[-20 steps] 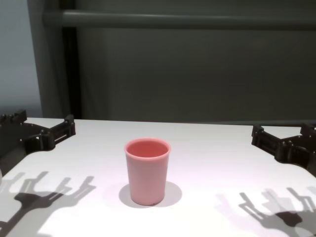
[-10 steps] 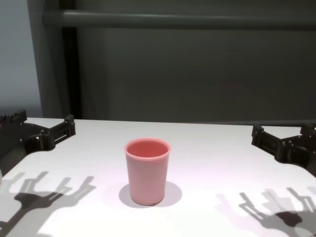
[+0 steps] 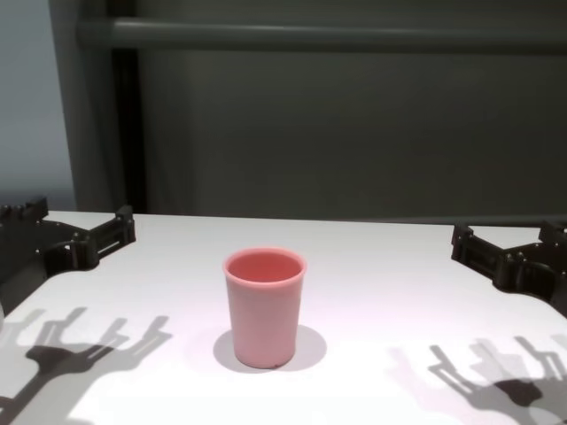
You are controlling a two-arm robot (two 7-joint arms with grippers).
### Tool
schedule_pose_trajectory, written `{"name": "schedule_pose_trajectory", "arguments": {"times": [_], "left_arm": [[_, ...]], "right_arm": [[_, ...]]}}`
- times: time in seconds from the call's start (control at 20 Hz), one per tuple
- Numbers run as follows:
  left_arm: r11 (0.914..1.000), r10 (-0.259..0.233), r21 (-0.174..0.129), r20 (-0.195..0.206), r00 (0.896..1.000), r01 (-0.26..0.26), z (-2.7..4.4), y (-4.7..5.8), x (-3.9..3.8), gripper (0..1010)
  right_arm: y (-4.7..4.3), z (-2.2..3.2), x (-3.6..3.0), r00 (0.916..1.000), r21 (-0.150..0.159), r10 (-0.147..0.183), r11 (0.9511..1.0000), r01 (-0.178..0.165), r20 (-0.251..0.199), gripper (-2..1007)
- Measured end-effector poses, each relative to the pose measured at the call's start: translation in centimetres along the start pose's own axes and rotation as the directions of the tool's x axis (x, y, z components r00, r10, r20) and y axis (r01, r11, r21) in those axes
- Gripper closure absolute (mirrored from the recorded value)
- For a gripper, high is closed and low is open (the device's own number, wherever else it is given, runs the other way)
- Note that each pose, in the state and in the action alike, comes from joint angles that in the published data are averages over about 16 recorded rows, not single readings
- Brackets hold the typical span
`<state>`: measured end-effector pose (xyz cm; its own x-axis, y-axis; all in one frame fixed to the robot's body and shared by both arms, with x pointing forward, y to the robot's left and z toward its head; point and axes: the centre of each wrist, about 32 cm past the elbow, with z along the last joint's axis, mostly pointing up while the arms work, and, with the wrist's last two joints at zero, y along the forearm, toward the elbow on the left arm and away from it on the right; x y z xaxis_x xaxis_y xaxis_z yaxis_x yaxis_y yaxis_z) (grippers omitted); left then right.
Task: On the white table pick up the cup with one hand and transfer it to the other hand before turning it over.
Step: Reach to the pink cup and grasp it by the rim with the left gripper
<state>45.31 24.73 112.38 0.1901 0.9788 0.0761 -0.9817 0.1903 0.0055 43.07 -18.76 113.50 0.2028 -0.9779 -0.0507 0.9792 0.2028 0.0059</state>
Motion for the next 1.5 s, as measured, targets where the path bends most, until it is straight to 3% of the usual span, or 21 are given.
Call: {"name": "schedule_pose_trajectory", "arguments": {"times": [1.2, 1.5], "left_arm": [[1.0000, 0.000, 0.000, 0.000, 1.000, 0.000, 0.00, 0.00, 0.00, 9], [0.9998, -0.011, -0.017, 0.006, 1.000, 0.011, 0.22, 0.04, 0.10, 9]], "right_arm": [[0.00, 0.00, 0.00, 1.0000, 0.000, 0.000, 1.0000, 0.000, 0.000, 3], [0.00, 0.00, 0.00, 1.0000, 0.000, 0.000, 1.0000, 0.000, 0.000, 3]]}}
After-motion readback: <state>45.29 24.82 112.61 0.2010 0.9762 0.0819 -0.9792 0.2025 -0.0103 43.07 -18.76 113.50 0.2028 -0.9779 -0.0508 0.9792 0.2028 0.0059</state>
